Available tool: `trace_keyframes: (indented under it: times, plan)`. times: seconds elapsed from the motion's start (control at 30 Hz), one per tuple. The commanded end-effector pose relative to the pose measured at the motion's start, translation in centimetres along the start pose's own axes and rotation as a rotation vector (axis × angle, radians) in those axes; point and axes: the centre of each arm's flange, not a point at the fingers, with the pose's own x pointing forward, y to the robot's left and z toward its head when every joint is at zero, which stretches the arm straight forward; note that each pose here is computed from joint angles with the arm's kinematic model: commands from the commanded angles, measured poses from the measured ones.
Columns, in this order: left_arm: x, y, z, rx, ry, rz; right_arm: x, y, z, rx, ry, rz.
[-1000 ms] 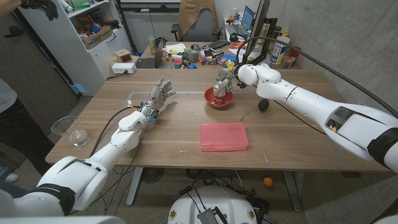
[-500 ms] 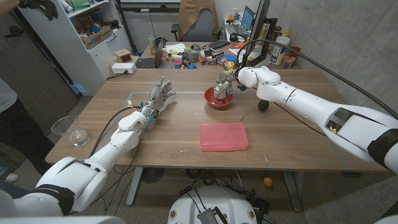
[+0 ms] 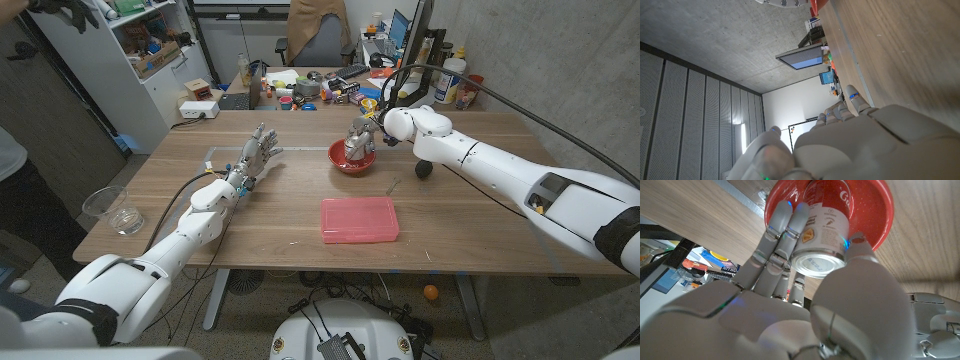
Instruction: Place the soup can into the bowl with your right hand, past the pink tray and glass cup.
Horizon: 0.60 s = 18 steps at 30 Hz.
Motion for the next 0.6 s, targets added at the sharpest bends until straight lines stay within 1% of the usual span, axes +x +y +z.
trace_keyframes:
  times: [0.03,0.3,0.6]
  plan:
    - [-0.09,-0.07,0.21,0.001,-0.006,-0.001,-0.46,0.08,-0.06,-0.014,0.016,0.008]
    - [-0.15,-0.19,0.32,0.004,-0.009,-0.003,-0.67,0.17,-0.23,-0.009,0.019,0.028]
    - [-0.25,-0.3,0.46,0.005,-0.012,-0.006,-1.0,0.18,-0.09,-0.037,0.032,0.04]
